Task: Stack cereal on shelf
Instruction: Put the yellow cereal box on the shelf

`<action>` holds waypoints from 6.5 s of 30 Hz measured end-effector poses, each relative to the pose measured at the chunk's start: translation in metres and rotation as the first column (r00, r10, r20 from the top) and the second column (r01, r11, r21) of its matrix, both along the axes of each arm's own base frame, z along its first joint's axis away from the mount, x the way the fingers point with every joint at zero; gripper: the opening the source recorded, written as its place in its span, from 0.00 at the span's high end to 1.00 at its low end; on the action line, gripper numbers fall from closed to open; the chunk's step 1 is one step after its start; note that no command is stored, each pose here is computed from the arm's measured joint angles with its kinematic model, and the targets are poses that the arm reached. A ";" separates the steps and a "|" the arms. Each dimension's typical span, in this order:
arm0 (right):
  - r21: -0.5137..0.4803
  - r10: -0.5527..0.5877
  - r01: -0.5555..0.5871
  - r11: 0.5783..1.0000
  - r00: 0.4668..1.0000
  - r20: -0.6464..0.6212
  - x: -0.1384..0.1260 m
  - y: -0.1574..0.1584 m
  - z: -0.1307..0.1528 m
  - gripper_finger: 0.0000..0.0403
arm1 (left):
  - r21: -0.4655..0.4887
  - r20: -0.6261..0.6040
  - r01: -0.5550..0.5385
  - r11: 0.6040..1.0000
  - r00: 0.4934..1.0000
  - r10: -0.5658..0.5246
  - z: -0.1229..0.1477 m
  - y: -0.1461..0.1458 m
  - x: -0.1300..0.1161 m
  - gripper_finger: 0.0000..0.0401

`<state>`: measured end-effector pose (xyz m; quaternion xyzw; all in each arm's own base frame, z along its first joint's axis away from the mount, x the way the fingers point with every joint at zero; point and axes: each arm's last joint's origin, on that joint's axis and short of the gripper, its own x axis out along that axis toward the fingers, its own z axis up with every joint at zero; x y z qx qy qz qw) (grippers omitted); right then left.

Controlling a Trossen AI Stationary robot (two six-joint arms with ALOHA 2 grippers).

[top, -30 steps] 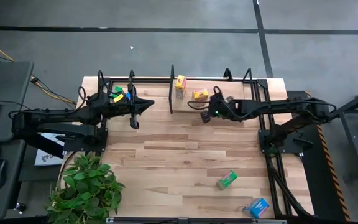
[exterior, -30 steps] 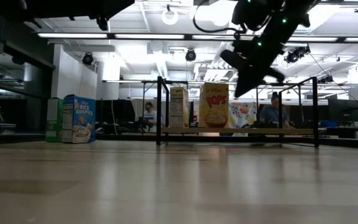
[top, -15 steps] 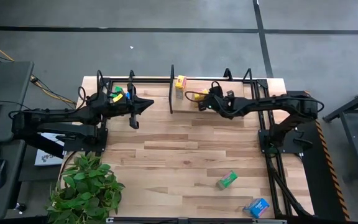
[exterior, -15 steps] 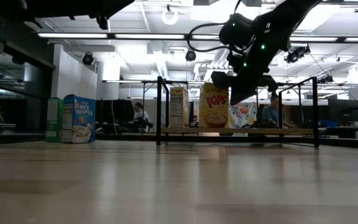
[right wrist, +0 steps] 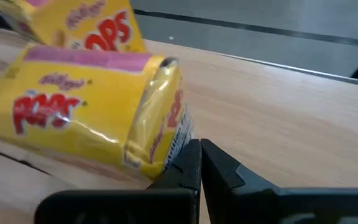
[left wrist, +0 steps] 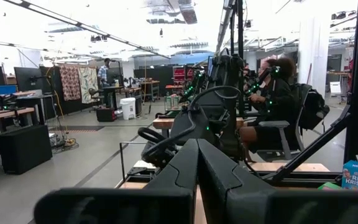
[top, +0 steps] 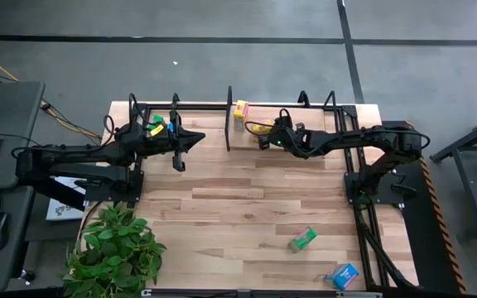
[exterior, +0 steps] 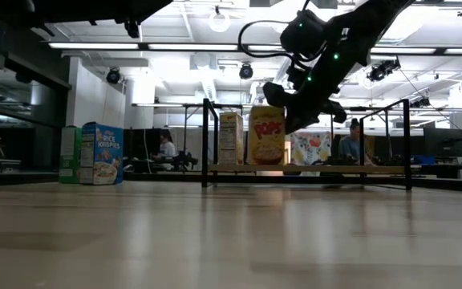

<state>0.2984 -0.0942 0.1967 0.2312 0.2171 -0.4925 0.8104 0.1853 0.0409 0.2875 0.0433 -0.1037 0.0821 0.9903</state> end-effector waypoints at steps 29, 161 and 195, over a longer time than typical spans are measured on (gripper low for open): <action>0.031 0.127 -0.133 0.991 0.982 0.137 0.020 -0.009 -0.007 1.00 | -0.003 -0.013 0.000 1.000 1.000 0.000 -0.001 0.000 0.000 1.00; 0.166 0.381 -0.368 0.915 0.923 -0.055 0.078 -0.124 0.081 1.00 | -0.508 -0.490 -0.257 0.822 0.871 -0.031 -0.125 0.129 0.061 1.00; 0.246 0.393 -0.362 0.899 0.915 -0.092 0.077 -0.113 0.076 1.00 | -0.478 -0.484 -0.214 0.852 0.874 -0.052 -0.135 0.137 0.084 1.00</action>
